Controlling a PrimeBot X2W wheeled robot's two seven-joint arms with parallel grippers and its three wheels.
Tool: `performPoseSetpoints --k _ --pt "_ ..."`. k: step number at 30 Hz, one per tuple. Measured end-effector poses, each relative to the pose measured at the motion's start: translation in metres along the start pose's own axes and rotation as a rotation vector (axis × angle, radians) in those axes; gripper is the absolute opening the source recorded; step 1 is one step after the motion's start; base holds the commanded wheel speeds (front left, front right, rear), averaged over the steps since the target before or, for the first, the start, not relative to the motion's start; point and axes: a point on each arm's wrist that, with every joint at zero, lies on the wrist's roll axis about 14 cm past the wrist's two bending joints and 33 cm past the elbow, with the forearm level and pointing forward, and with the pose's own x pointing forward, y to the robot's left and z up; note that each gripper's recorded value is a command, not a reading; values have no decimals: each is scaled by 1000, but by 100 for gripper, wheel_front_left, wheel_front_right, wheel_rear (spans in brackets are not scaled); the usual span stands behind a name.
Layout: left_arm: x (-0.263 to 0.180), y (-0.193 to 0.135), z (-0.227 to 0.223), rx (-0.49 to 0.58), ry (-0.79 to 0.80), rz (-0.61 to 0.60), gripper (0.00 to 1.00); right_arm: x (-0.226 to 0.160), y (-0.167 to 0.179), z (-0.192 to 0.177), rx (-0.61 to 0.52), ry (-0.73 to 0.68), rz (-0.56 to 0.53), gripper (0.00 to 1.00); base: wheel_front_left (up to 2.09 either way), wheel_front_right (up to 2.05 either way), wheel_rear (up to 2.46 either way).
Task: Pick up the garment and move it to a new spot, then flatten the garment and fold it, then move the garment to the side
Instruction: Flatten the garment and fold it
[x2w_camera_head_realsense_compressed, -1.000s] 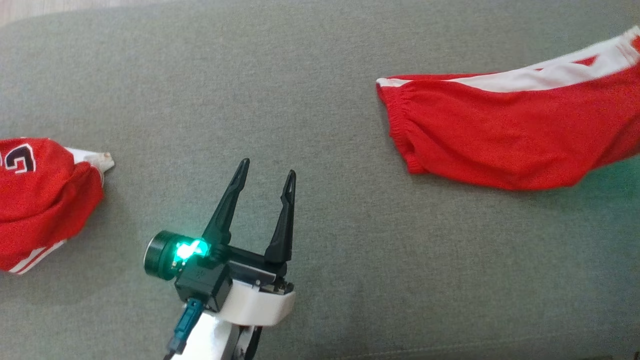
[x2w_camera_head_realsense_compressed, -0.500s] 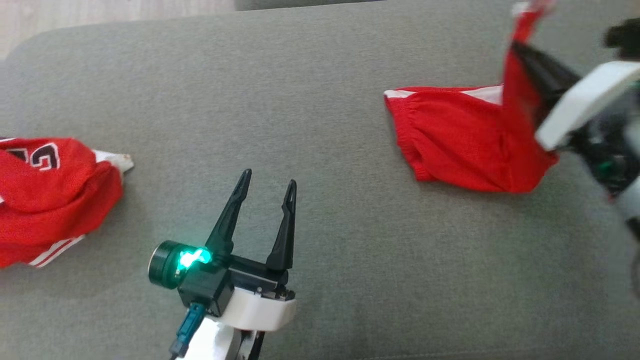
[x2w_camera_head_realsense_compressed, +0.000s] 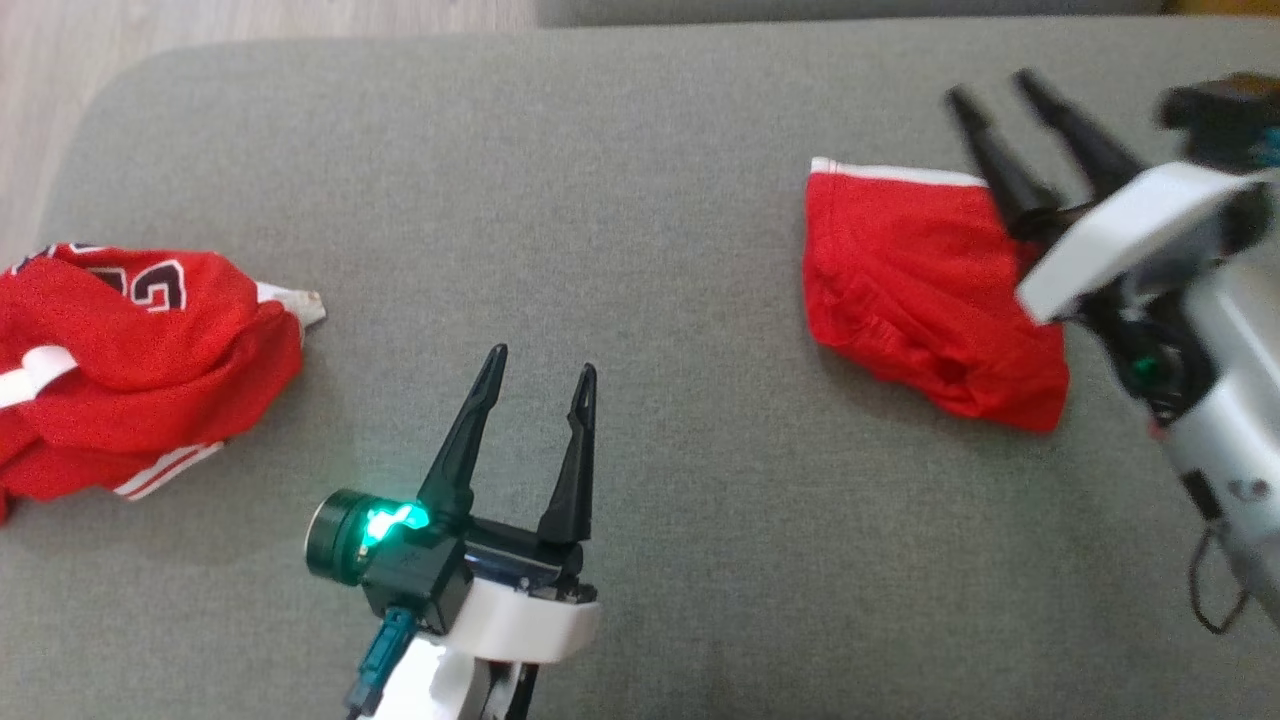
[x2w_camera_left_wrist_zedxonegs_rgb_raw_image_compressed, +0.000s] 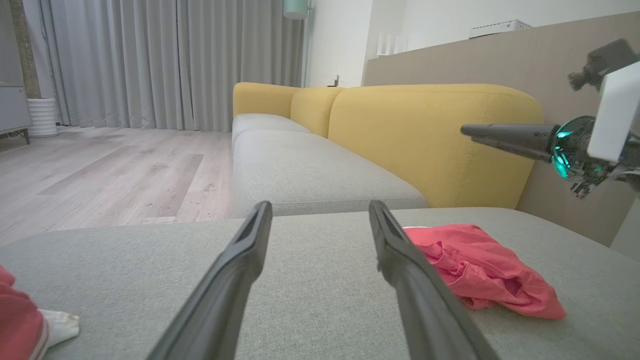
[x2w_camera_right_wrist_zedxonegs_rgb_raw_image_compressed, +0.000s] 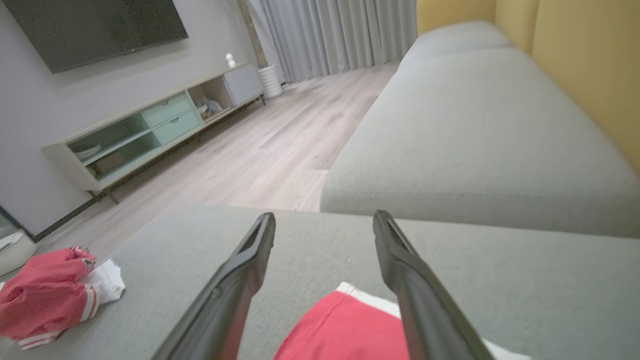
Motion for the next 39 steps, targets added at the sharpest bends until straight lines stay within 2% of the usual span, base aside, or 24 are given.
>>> performPoseSetpoints --k 3,6,11,14,15,16,20,29,34,39 --pt "-3 0 7 8 -18 8 100 -17 -15 24 -9 -104 -52 100 0 0 0" --pt "-11 5 10 10 -21 33 100 -43 -25 26 -15 -164 -96 100 0 0 0" --pt "-29 9 10 11 -16 65 100 -95 -39 -3 -54 -167 -189 100 0 0 0" --pt "-35 11 14 15 -25 74 100 -107 -32 -29 -10 -125 -200 100 0 0 0" --pt "-36 11 15 15 -27 77 100 -107 -25 -40 3 -98 -186 42 0 0 0" --pt "-37 12 15 15 -29 78 100 -105 -20 -49 22 -67 -173 0 0 0 0" --pt "-43 21 14 16 -23 113 100 -88 -4 -74 83 52 -115 0 0 0 0" --pt "-56 38 1 -3 22 184 100 -29 9 -99 98 325 -8 0 0 0 0" --pt "-58 48 -3 -1 39 219 100 -31 12 -138 115 506 19 0 0 0 0" --pt "-54 45 0 2 29 205 100 -49 43 -156 197 612 101 0 0 0 0"
